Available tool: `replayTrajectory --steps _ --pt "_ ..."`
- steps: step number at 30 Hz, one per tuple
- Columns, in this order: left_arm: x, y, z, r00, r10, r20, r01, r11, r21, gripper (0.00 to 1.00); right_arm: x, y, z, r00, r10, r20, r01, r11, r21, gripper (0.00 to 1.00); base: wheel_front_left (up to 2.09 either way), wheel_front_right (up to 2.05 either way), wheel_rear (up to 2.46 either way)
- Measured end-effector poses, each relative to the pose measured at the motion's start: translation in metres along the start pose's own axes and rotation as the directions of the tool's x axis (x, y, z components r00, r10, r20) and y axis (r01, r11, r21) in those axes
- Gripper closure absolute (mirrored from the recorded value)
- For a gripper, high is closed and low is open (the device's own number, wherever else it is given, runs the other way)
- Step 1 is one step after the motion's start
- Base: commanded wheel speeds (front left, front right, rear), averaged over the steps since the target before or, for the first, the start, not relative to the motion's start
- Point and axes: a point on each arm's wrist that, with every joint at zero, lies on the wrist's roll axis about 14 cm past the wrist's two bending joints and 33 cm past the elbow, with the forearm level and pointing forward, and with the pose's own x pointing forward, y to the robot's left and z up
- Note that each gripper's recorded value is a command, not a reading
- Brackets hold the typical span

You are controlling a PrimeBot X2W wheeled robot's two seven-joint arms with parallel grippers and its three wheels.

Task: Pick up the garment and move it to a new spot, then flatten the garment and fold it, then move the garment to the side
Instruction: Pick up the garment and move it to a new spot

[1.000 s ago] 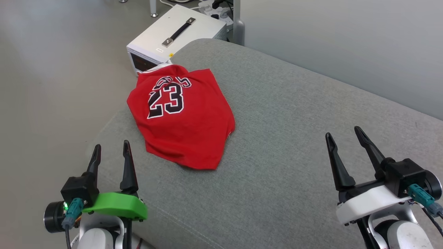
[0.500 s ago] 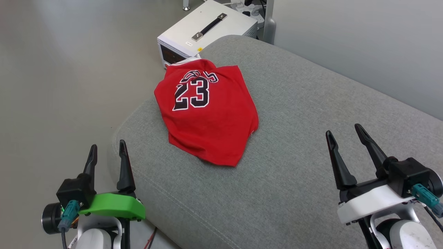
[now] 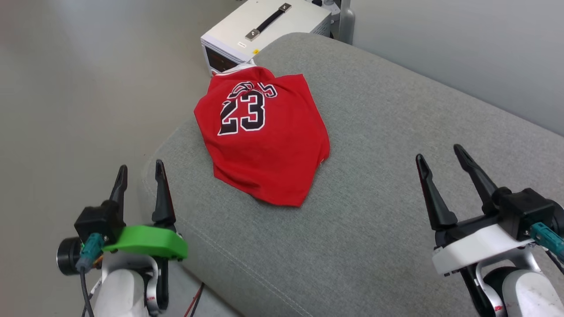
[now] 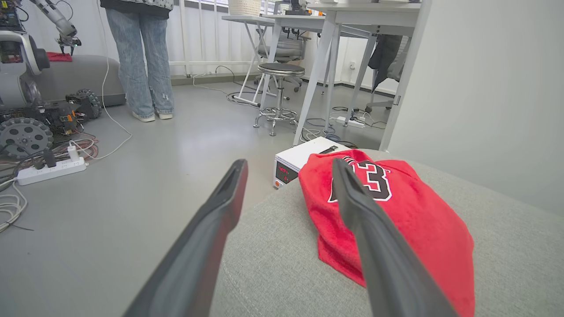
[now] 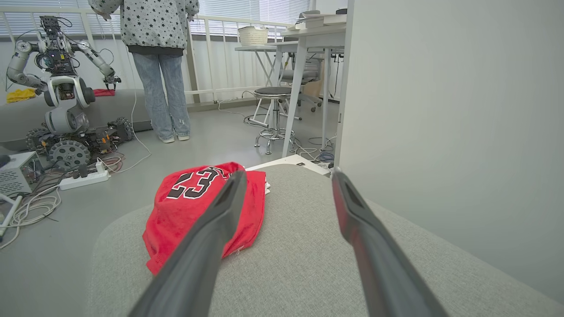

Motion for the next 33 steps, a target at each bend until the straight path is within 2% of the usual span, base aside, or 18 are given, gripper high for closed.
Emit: replayTrajectory --steps 7,11,16,19,22,23,26,33 --pt "0.057 -0.042 0.021 0.994 -0.09 0.065 0.089 0.996 0.009 0.0 0.002 -0.033 -0.007 0.999 -0.032 -0.009 0.032 0.999 -0.02 0.0 0.0 0.0 0.0" --pt "0.091 -0.067 0.019 0.989 -0.14 0.048 0.14 0.99 -0.009 0.0 -0.002 -0.057 -0.014 0.997 -0.072 -0.016 0.072 0.997 -0.021 0.0 0.0 0.0 0.0" --pt "0.133 -0.097 -0.007 0.974 -0.202 -0.105 0.196 0.978 -0.066 0.0 -0.009 -0.086 -0.024 0.992 -0.127 -0.022 0.126 0.992 -0.026 0.0 0.0 0.0 0.0" --pt "0.152 -0.11 -0.033 0.94 -0.229 -0.251 0.215 0.973 -0.082 0.0 -0.015 -0.102 -0.031 0.987 -0.158 -0.028 0.157 0.987 -0.027 0.0 0.0 0.0 0.0" --pt "0.165 -0.122 -0.066 0.869 -0.251 -0.427 0.233 0.968 -0.095 0.0 -0.02 -0.119 -0.038 0.981 -0.191 -0.036 0.19 0.981 -0.028 0.0 0.0 0.0 0.0" --pt "0.167 -0.126 -0.088 0.803 -0.254 -0.539 0.239 0.966 -0.098 0.0 -0.024 -0.128 -0.043 0.977 -0.21 -0.04 0.209 0.977 -0.031 0.0 0.0 0.0 0.0" --pt "0.167 -0.127 -0.118 0.694 -0.242 -0.678 0.231 0.967 -0.109 0.0 -0.03 -0.141 -0.049 0.971 -0.235 -0.047 0.233 0.972 -0.033 0.0 0.0 0.0 0.0" --pt "0.171 -0.112 -0.165 0.538 -0.131 -0.833 0.184 0.982 -0.036 0.0 -0.043 -0.165 -0.075 0.955 -0.284 -0.088 0.283 0.959 -0.023 0.0 0.0 0.0 0.0"
